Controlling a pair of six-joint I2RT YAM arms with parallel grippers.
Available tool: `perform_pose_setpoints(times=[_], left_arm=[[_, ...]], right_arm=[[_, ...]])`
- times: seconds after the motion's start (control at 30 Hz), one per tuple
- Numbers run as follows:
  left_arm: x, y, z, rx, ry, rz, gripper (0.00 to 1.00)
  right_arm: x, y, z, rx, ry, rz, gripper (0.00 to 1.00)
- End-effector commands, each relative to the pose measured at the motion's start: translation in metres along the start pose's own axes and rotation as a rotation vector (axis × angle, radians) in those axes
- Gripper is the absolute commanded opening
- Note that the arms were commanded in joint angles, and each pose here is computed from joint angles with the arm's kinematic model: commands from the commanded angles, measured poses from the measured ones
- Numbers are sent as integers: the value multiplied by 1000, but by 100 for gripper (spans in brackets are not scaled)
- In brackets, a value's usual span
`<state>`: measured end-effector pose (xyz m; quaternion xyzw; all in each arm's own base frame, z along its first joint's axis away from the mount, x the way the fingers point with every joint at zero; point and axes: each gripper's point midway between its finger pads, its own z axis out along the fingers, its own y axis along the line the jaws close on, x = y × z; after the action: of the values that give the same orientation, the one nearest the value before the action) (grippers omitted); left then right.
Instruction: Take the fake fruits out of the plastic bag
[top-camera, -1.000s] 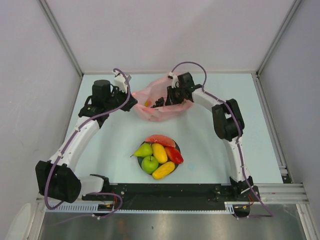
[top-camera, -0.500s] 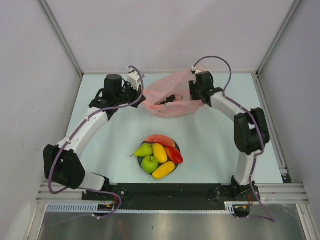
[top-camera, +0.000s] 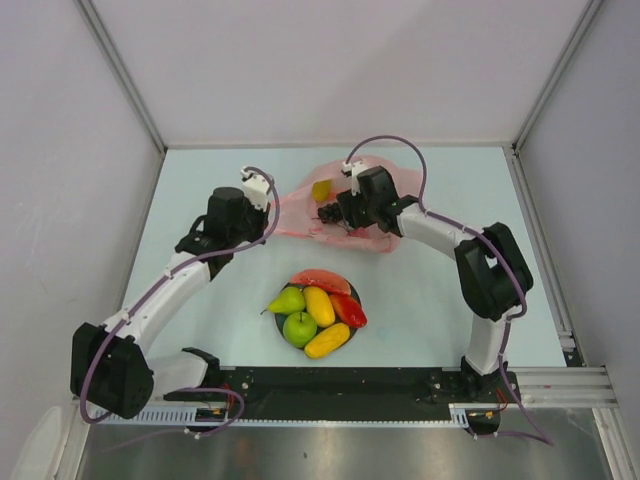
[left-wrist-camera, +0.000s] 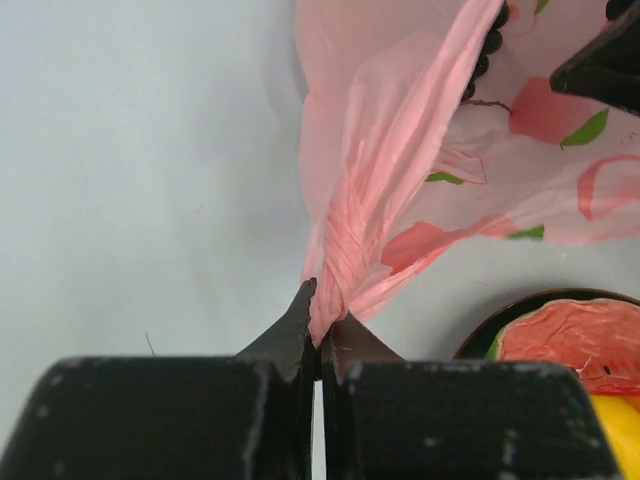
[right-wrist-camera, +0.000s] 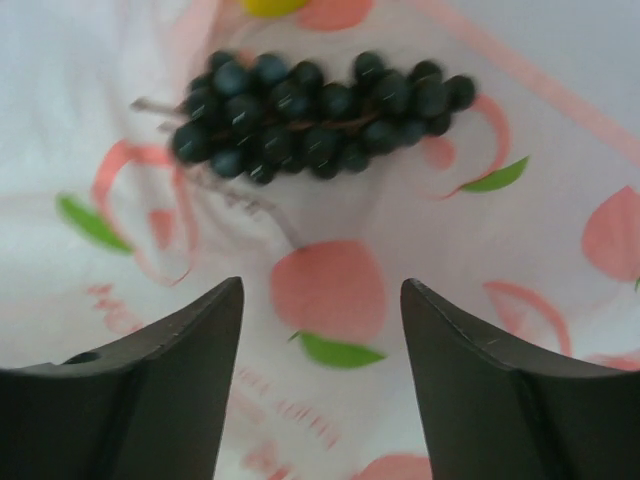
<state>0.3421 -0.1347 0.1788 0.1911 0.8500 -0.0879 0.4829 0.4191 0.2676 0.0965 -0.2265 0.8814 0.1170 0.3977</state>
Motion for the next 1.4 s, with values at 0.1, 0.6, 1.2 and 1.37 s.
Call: perform_pose_setpoints(times=[0.1, 0.6, 1.2, 1.37], left_arm=[[-23, -5, 3, 2, -59, -98, 0], [-50, -46, 8, 206, -52, -107, 1], [-54, -37, 13, 169, -67, -134, 0], [-68, -20, 22, 135, -83, -176, 0]], right_arm=[[-71, 14, 18, -128, -138, 4, 72], [-106, 13, 132, -65, -159, 214, 92], [-150, 18, 108, -186, -271, 51, 36], [-168, 20, 22, -269, -310, 55, 33]])
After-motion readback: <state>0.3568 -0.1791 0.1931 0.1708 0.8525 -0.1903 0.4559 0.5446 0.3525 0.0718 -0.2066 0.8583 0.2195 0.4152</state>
